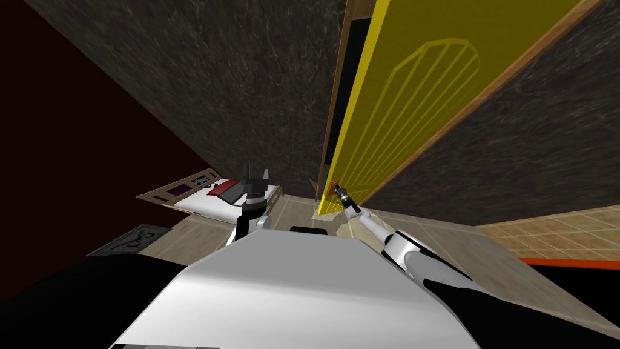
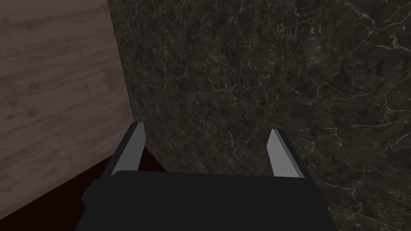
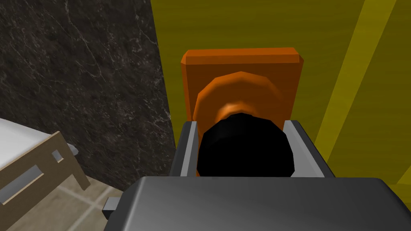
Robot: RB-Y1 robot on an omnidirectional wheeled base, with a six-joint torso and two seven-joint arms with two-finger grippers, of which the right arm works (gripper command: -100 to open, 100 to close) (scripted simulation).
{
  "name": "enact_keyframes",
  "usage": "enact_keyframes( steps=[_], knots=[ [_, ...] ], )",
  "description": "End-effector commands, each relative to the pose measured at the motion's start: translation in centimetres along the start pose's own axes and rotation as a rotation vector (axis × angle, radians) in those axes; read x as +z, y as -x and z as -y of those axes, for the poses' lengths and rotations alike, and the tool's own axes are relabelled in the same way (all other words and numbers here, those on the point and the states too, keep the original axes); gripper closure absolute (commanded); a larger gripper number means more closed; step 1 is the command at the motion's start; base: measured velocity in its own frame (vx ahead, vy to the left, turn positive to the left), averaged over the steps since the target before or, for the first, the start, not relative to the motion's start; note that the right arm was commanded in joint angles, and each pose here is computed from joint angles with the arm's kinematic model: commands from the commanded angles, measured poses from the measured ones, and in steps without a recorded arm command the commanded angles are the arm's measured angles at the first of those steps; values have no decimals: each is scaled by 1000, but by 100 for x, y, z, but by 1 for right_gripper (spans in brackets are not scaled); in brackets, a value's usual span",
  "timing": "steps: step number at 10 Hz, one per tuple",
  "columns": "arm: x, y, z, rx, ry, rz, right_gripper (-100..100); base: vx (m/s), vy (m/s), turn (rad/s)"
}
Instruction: Pull the door open
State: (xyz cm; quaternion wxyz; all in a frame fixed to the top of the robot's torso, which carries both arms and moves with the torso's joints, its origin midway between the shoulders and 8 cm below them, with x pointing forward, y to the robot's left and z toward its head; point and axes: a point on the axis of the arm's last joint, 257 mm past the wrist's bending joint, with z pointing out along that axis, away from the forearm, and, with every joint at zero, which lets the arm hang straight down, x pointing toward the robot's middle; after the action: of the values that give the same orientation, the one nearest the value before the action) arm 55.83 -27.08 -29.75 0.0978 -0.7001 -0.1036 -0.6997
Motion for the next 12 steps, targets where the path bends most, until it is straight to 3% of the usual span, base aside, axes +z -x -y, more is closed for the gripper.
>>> enact_keyframes(
  steps=[1,2,3,8,9,10,12],
  knots=[
    [-33,-15,42,7,-28,-3,100,-166,-147,89],
    [-28,9,31,3,-17,1,100,-82,-65,32],
    [-103,13,88,3,-54,0,100,-140,-119,109],
    [-305,-14,196,6,-149,-4,100,-196,-170,98],
    [-340,-14,212,7,-163,-3,100,-164,-177,75],
    [-322,11,214,5,-154,2,100,-72,-72,21],
    [-412,23,254,6,-194,2,100,-172,-153,138]
  ],
)
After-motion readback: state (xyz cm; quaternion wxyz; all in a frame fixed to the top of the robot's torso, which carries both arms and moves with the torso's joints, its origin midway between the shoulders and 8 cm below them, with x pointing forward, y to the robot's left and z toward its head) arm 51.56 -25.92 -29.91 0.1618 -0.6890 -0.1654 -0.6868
